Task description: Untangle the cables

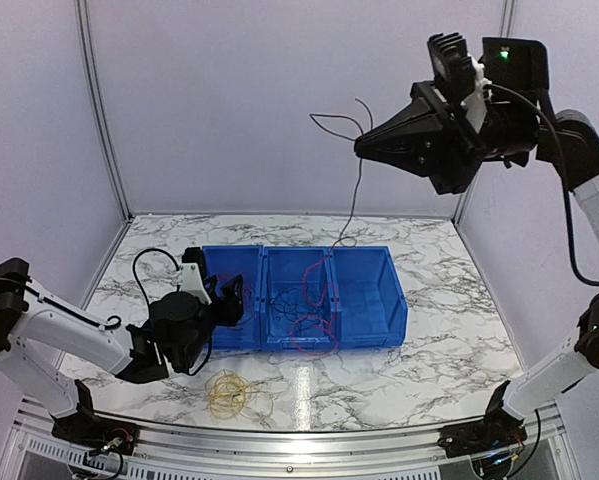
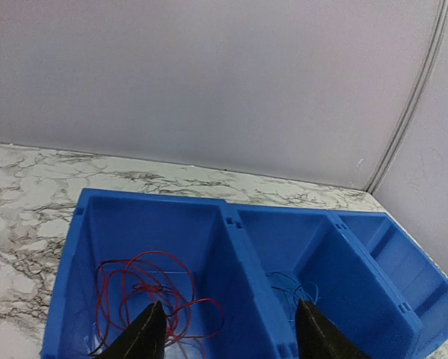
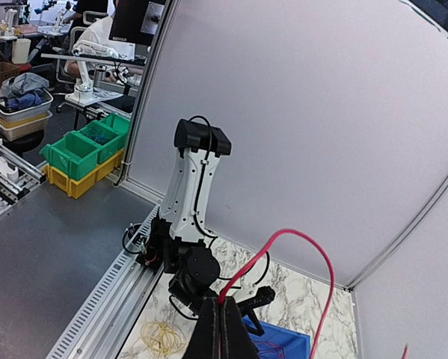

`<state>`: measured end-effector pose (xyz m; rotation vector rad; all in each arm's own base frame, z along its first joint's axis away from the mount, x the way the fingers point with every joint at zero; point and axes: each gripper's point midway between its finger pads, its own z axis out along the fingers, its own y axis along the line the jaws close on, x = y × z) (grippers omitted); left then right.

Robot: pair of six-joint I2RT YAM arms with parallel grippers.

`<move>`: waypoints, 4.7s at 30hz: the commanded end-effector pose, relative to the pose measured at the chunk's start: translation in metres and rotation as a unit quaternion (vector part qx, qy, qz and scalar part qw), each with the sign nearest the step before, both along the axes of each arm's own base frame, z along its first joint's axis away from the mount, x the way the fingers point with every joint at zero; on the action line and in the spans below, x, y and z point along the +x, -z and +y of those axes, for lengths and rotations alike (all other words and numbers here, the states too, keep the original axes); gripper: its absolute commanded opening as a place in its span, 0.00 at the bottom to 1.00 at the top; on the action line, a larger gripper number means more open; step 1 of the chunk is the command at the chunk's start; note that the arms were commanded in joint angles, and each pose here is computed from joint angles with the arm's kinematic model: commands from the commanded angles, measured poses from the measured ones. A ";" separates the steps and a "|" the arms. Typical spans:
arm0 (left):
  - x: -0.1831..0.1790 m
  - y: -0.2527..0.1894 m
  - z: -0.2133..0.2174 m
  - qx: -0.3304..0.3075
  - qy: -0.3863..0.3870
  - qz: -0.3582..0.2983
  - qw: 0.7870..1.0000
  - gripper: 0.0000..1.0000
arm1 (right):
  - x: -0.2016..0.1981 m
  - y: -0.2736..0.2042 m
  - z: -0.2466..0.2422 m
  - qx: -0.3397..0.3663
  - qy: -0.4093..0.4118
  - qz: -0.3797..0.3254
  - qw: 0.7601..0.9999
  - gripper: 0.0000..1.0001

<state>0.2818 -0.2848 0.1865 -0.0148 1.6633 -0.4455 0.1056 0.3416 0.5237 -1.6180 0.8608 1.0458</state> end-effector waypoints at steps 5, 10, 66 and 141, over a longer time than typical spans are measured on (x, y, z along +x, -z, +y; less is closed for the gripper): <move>-0.013 -0.026 0.050 -0.051 -0.048 -0.012 0.997 0.62 | 0.018 0.035 0.007 -0.040 0.024 0.023 0.999 0.00; -0.030 -0.053 0.040 -0.047 0.039 -0.044 0.997 0.64 | 0.038 0.069 0.020 -0.067 0.053 0.042 0.995 0.00; -0.033 0.011 -0.097 0.038 0.294 0.089 0.951 0.00 | 0.074 0.070 0.011 -0.070 0.154 -0.014 0.985 0.00; 0.083 -0.132 0.042 0.133 0.064 0.030 0.989 0.00 | 0.163 0.344 -0.093 -0.208 0.361 -0.013 0.909 0.62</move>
